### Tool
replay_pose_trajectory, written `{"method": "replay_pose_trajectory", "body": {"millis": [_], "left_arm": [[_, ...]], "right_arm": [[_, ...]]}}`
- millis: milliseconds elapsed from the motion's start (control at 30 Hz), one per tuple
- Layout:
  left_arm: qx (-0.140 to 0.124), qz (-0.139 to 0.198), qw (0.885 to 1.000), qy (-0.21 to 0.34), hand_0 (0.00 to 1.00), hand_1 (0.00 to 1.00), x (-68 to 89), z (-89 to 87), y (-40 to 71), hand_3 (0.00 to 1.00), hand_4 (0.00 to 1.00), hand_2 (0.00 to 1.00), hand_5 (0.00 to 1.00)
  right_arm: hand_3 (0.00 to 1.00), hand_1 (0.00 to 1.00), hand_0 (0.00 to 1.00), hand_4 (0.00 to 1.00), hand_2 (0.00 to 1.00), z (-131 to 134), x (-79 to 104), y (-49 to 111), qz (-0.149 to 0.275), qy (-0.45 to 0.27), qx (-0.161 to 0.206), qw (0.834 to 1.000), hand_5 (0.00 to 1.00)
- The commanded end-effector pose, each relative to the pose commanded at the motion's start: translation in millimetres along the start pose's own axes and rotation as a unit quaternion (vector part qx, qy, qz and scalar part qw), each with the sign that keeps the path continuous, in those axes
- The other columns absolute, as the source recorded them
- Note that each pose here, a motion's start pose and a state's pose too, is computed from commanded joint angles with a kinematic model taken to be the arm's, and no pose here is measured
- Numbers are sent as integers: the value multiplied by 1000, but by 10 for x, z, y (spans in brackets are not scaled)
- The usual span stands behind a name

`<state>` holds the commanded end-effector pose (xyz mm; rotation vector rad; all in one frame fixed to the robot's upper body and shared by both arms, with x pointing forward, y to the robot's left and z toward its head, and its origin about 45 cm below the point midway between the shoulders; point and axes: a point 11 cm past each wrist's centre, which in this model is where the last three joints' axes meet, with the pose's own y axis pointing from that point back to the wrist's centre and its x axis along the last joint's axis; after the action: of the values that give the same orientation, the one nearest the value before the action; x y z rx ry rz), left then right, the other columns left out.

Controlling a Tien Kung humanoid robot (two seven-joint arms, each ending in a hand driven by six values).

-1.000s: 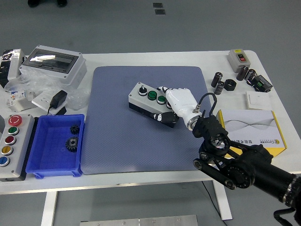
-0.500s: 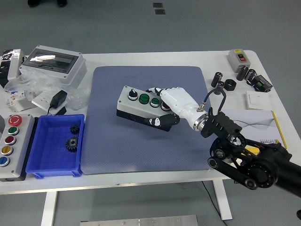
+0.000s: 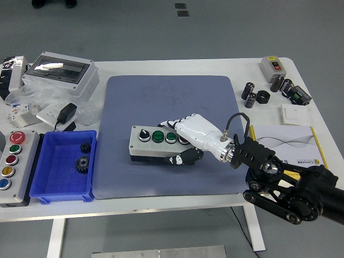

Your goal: Pick up the button,place it on the desk,press the button,press the button

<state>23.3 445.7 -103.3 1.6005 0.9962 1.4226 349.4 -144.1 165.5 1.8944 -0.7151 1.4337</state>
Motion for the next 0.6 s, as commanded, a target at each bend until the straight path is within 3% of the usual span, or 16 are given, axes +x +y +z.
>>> {"method": "replay_pose_trajectory", "body": {"millis": [200,233,400,433,600], "left_arm": [[0,-1,1000,0,618,610,-7,-5,-1,614,658,557,258],[0,-1,1000,0,618,610,-7,-6,-1,615,658,557,261],[1,-1,1000,0,618,610,-6,-12,-2,615,658,557,261],[1,-1,1000,0,618,610,-5,-11,-2,614,659,557,263],[1,-1,1000,-1,618,610,-5,-15,-2,614,659,557,263]], "right_arm": [[461,345,198,219,383,92,-85,5,-11,-1,-12,1000,2],[465,362,271,228,381,97,-85,5,-12,-3,-12,1000,2],[465,362,271,228,381,97,-75,2,-19,-20,-15,1000,2],[478,409,397,259,394,96,-74,2,-20,-25,-15,999,2],[478,409,397,259,394,98,-62,6,-26,-42,-19,999,2]]}}
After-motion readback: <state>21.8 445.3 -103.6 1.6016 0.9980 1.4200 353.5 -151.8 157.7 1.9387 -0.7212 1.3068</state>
